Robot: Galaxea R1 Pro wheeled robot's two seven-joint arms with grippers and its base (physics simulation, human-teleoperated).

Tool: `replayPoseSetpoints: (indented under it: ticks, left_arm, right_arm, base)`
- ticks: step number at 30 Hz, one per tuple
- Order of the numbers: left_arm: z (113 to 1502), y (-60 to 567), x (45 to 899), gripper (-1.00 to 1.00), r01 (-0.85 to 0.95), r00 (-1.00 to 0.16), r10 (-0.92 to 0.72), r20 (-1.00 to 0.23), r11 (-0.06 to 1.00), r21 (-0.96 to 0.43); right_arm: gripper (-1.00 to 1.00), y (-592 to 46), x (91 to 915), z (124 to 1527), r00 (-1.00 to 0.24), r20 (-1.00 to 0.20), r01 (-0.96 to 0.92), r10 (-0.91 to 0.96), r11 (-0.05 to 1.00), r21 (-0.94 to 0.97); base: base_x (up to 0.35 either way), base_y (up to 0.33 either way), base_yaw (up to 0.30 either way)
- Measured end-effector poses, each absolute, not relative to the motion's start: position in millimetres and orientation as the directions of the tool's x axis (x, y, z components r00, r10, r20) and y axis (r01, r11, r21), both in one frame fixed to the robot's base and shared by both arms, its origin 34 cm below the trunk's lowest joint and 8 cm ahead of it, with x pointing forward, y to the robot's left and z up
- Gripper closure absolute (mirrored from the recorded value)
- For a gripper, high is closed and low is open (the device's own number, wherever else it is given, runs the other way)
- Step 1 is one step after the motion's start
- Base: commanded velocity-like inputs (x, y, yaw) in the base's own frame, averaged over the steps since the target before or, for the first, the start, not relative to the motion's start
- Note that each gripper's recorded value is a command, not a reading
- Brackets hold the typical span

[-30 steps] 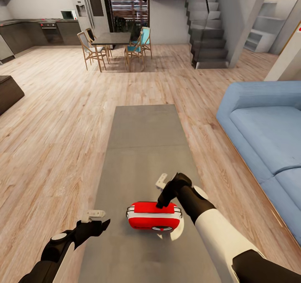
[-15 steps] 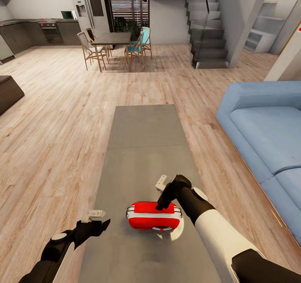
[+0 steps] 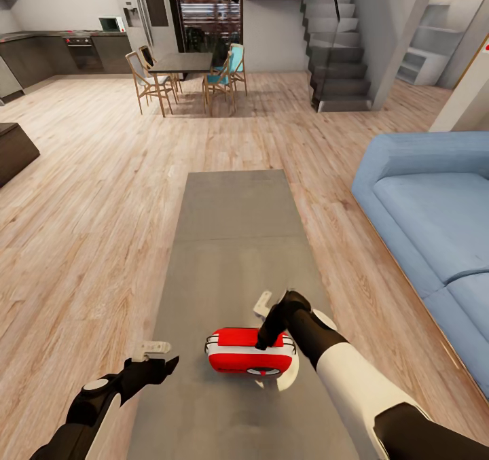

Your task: Turn on the radio receiver that's on the table in the living room.

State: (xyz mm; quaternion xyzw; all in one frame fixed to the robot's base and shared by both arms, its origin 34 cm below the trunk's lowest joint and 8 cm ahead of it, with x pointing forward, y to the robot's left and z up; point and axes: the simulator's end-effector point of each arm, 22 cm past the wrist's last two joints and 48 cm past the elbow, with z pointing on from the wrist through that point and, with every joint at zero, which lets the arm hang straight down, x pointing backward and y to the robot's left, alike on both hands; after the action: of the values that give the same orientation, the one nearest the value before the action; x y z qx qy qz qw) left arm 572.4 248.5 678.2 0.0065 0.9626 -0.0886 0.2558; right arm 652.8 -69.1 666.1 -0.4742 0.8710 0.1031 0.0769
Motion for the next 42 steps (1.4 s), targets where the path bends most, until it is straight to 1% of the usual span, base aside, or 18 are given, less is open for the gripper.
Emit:
replayPoseSetpoints:
  ticks: [12, 20, 42]
  left_arm:
    - [678, 248, 573, -1.0, 0.057, -0.869, -0.033, -0.494, 0.984, -0.167]
    - [678, 249, 572, -1.0, 0.058, -0.869, -0.033, -0.493, 0.984, -0.167]
    - [678, 248, 573, -1.0, 0.057, -0.869, -0.033, -0.494, 0.984, -0.167]
  right_arm:
    - [-1.0, -77, 645, 651, -0.535, -0.209, -0.844, -0.819, 0.529, 0.089]
    - [-1.0, -70, 646, 646, -0.559, -0.247, -0.827, -0.791, 0.554, 0.098]
    - [-1.0, -76, 631, 630, -0.556, -0.227, -0.83, -0.799, 0.549, 0.1]
  base:
    - [0.0, 0.0, 0.0]
    - [0.0, 0.0, 0.0]
    - [0.0, 0.0, 0.0]
